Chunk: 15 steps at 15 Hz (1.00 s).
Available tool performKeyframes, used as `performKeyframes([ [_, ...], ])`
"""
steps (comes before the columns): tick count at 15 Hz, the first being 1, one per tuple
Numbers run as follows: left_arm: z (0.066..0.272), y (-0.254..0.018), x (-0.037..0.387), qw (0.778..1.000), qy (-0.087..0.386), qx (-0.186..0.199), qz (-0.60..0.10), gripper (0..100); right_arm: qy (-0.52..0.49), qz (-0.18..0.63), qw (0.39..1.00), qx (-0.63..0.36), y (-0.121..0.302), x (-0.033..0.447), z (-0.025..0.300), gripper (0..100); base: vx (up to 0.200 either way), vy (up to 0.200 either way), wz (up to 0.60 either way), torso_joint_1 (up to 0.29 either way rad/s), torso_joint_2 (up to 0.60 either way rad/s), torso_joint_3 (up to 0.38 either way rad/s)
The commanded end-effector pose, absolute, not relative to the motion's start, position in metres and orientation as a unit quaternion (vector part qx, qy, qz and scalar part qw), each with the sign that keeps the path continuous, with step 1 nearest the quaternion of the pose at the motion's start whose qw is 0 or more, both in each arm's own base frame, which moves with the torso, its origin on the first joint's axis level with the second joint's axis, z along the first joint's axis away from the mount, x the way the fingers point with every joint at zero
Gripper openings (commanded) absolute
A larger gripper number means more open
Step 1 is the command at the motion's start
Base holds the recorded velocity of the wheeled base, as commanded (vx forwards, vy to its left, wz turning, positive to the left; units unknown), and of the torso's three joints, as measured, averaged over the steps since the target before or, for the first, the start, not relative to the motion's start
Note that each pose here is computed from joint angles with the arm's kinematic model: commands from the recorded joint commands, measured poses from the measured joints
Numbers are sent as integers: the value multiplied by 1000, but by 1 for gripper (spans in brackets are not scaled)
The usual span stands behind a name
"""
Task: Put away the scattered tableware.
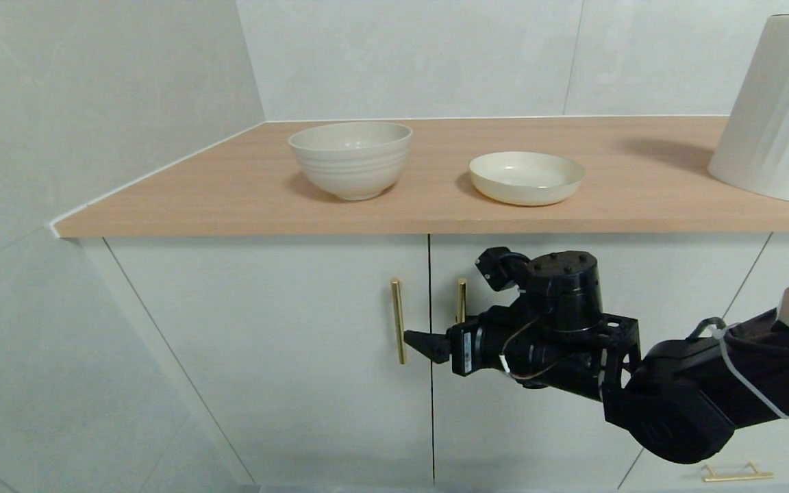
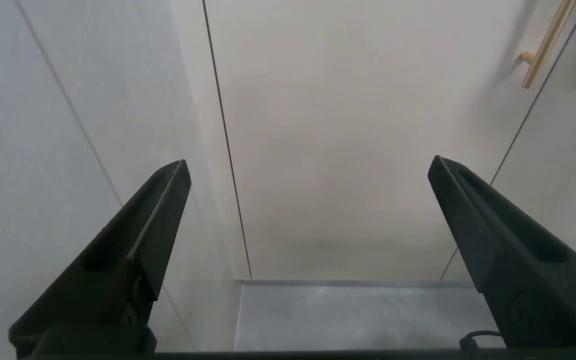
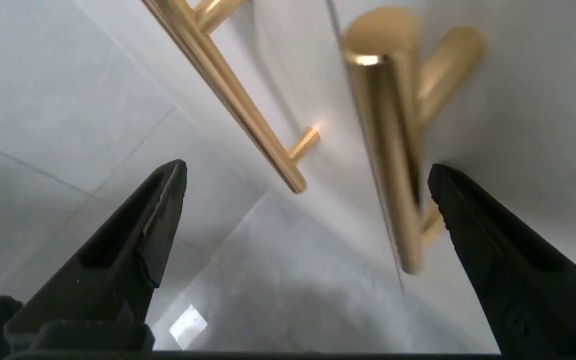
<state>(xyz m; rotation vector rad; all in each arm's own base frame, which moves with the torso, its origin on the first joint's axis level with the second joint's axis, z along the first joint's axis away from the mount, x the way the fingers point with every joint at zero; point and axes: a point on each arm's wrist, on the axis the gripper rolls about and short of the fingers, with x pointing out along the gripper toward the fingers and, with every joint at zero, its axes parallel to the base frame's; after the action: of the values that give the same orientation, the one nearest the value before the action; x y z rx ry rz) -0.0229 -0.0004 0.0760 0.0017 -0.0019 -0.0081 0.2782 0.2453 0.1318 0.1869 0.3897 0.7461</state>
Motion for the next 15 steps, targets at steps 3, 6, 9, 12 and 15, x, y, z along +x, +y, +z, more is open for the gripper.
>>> performKeyframes([
  [3,76,0,-23,1000,-1,1,-4,100,192,366,906,91,249,277,126,100,0,0,0,0,0,0],
  [6,76,0,-23,1000,-2,1,-4,100,171,379,902,118,251,269,126,100,0,0,0,0,0,0],
  [9,76,0,-23,1000,-2,1,-4,100,159,394,897,123,249,262,126,100,0,0,0,0,0,0],
  [12,76,0,-23,1000,-2,1,-4,100,171,429,878,123,242,252,127,100,0,0,0,0,0,0],
  [15,76,0,-23,1000,-1,2,-4,100,179,445,869,123,242,250,125,100,0,0,0,0,0,0],
])
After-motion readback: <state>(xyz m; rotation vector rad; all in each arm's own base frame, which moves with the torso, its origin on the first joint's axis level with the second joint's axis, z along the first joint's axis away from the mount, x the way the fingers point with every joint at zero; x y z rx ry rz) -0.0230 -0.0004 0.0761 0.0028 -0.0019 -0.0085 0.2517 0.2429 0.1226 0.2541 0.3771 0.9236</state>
